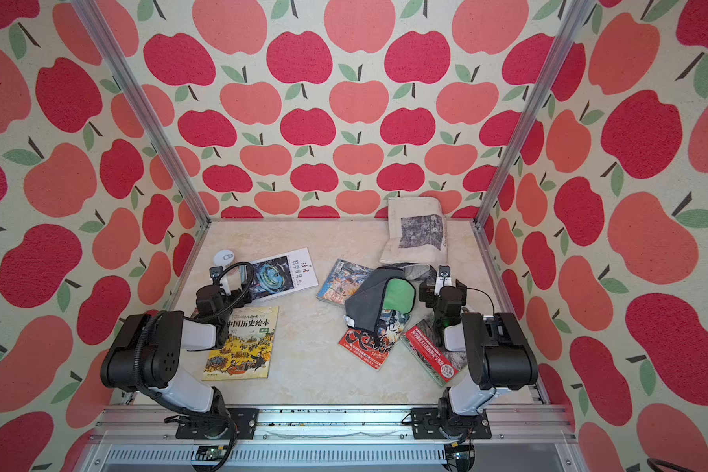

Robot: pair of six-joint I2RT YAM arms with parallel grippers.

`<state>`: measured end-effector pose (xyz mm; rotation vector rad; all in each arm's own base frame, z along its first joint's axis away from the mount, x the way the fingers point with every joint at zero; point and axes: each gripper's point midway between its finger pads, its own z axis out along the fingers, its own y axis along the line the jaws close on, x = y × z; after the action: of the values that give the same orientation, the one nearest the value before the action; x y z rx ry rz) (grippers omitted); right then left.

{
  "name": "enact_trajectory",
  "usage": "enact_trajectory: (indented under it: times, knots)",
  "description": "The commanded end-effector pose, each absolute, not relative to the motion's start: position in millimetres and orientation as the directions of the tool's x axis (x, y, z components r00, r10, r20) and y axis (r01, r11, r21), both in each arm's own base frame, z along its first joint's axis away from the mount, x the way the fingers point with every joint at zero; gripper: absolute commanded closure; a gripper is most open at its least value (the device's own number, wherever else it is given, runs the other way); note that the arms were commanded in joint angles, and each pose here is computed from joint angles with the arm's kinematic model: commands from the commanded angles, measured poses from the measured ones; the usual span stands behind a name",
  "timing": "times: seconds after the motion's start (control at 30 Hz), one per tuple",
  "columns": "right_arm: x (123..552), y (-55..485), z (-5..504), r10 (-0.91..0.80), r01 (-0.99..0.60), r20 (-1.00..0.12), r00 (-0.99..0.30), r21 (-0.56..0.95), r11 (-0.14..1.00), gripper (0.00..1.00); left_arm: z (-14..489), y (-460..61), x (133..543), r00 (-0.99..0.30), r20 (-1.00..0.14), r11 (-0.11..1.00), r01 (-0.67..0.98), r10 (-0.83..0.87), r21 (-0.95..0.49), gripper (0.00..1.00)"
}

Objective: Wipe the cover of the book
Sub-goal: Pick up the cleaning item from the book.

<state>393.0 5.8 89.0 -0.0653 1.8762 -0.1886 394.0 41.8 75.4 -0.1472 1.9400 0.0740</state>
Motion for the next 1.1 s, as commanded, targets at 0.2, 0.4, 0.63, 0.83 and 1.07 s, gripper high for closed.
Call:
enact_trajectory:
  times: [0.2, 0.4, 0.63, 0.83, 1.07]
  knots:
    - [397.1, 9.0, 92.6, -0.136, 0.021, -0.943, -0.305, -0.150, 0.989, 0.01, 79.8, 39.5, 398.5, -0.356, -0.933, 0.993, -0.120, -0.055, -0.013, 0.01]
    - [396.3, 12.7, 93.3, -0.160, 0.021, -0.941, -0.298, -0.174, 0.985, 0.01, 80.2, 39.5, 398.9, -0.355, -0.933, 0.992, -0.122, -0.054, -0.012, 0.01]
    - [394.5, 12.9, 94.7, -0.176, 0.042, -0.942, -0.287, -0.195, 0.980, 0.01, 80.3, 38.7, 398.8, -0.354, -0.934, 0.992, -0.123, -0.052, -0.008, 0.01]
    - [393.5, 13.2, 96.3, -0.181, 0.050, -0.943, -0.278, -0.203, 0.978, 0.01, 81.1, 38.3, 398.0, -0.348, -0.937, 0.991, -0.136, -0.038, 0.010, 0.01]
    - [392.2, 12.0, 96.7, -0.185, 0.062, -0.944, -0.274, -0.210, 0.976, 0.01, 81.1, 38.2, 398.1, -0.348, -0.937, 0.991, -0.137, -0.035, 0.014, 0.01]
